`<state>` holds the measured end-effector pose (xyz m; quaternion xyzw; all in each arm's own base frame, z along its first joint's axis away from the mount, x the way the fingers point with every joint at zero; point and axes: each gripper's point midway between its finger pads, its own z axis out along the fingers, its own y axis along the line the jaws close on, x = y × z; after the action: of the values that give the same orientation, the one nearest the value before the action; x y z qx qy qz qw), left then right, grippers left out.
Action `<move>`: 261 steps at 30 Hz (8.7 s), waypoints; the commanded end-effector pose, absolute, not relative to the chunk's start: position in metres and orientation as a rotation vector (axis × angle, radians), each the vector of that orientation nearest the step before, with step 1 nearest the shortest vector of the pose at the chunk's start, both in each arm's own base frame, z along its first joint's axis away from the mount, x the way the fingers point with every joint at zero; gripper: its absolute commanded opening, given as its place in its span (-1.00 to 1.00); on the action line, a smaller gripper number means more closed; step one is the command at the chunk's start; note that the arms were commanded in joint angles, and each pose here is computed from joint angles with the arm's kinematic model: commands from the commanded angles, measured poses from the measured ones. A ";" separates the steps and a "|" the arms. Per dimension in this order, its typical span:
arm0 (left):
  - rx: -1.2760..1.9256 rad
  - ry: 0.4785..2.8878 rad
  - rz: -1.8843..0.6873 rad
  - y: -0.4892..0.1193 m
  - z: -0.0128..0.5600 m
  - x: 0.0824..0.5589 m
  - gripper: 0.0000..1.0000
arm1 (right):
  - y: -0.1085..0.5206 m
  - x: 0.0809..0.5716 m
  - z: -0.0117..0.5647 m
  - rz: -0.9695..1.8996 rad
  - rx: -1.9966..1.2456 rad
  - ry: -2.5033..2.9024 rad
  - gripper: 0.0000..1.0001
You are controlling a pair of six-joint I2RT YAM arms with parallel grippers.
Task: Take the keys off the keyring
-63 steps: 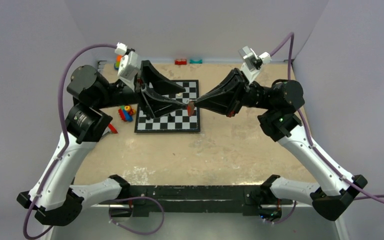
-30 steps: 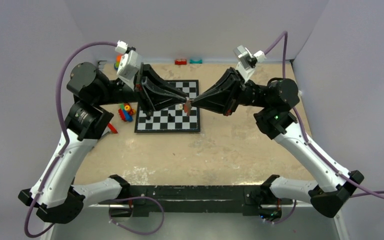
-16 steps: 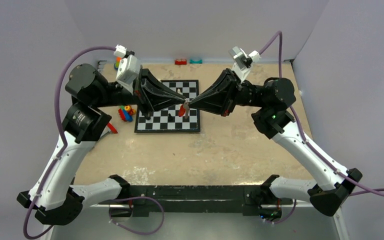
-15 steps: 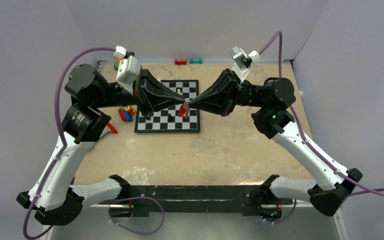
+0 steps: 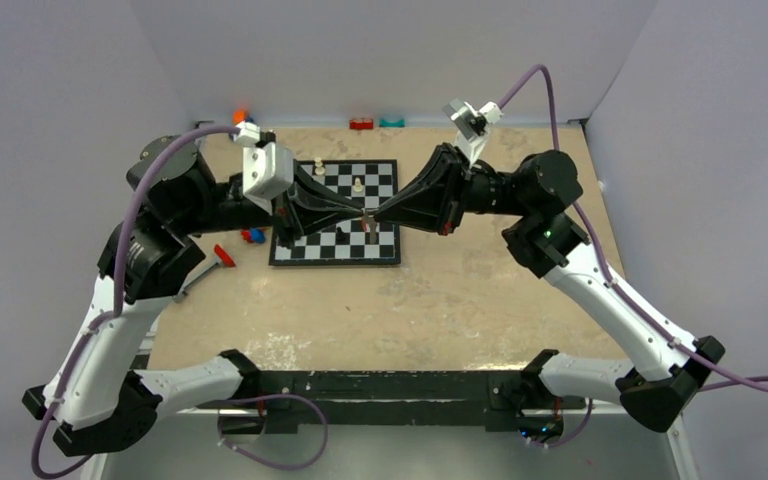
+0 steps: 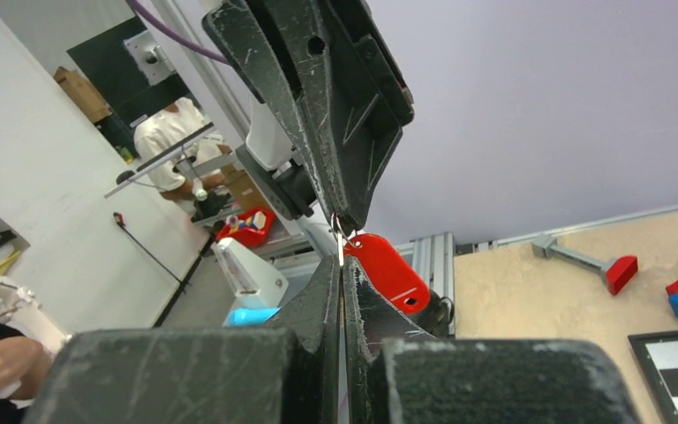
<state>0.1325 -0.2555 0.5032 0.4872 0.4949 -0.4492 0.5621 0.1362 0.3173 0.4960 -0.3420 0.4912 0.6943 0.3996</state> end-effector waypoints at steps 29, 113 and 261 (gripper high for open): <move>1.432 1.738 -0.613 -0.286 0.377 0.190 -1.00 | 0.325 0.161 0.474 1.579 -0.858 1.463 -1.00; 1.003 1.169 -1.168 -0.264 0.530 0.134 -0.56 | 0.298 0.108 0.523 1.697 -0.944 1.080 -1.00; 0.916 0.878 -1.417 -0.269 0.571 0.112 -0.38 | 0.283 0.109 0.590 1.789 -0.727 0.868 -1.00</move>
<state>0.1139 -0.2709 0.5620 0.3893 0.3925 -0.6061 0.5719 0.1174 0.2922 0.5704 -0.2989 0.3852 0.7374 0.4674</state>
